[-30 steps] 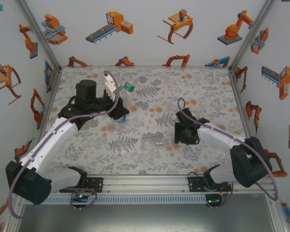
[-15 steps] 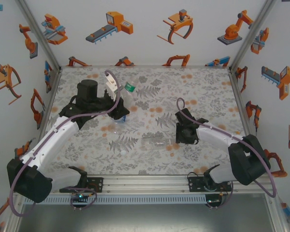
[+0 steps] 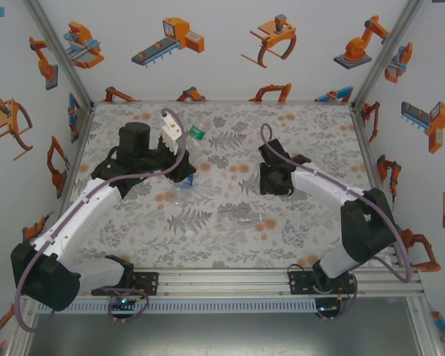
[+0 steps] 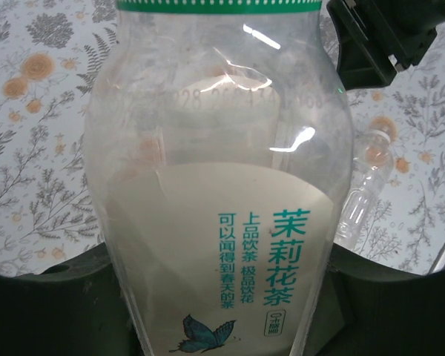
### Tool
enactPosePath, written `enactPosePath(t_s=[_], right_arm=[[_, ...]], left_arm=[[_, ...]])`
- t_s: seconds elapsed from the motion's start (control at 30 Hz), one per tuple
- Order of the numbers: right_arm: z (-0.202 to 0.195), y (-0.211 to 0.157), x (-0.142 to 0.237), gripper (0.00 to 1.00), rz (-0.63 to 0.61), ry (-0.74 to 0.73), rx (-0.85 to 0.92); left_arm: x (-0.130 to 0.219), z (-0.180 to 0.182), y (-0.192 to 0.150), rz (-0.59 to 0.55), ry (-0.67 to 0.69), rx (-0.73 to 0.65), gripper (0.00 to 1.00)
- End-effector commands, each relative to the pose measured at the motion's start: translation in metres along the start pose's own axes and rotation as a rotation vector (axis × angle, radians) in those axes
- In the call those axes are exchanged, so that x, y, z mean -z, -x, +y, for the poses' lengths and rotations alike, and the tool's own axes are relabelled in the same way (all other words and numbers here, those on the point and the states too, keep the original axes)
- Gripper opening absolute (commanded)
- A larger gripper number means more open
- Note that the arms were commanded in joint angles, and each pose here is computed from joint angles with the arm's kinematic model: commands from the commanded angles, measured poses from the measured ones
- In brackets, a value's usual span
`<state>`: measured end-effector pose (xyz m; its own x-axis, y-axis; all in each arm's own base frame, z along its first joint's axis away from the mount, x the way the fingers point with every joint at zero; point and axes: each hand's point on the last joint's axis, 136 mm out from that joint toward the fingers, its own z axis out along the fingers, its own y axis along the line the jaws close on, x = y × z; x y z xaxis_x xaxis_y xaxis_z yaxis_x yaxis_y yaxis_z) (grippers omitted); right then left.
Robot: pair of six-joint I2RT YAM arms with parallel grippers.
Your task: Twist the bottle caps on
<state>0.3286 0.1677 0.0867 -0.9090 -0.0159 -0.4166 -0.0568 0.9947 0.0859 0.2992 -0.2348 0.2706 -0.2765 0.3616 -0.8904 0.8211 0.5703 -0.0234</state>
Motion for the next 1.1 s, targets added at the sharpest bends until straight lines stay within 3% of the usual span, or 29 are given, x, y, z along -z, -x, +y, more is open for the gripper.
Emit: enactPosePath(t_s=[0.0,0.23,0.47,0.77,1.07], right_arm=[[0.016,0.009,-0.003,0.43,0.027,0.009,0.056],[0.073,0.028,-0.021,0.43,0.045,0.069,0.135],[0.122,0.018,-0.051,0.43,0.088,0.110,0.181],[0.129,0.007,-0.068,0.46,0.120,0.099,0.189],[0.129,0.016,-0.047,0.50,0.089,0.107,0.193]], left_arm=[[0.002,0.010,-0.002,0.011,0.053,-0.035,0.00],[0.009,0.009,0.003,-0.038,0.068,-0.032,0.00],[0.011,0.008,0.006,-0.049,0.064,-0.029,0.00],[0.010,0.008,0.004,-0.043,0.059,-0.024,0.00],[0.009,0.005,0.006,-0.049,0.040,-0.022,0.00]])
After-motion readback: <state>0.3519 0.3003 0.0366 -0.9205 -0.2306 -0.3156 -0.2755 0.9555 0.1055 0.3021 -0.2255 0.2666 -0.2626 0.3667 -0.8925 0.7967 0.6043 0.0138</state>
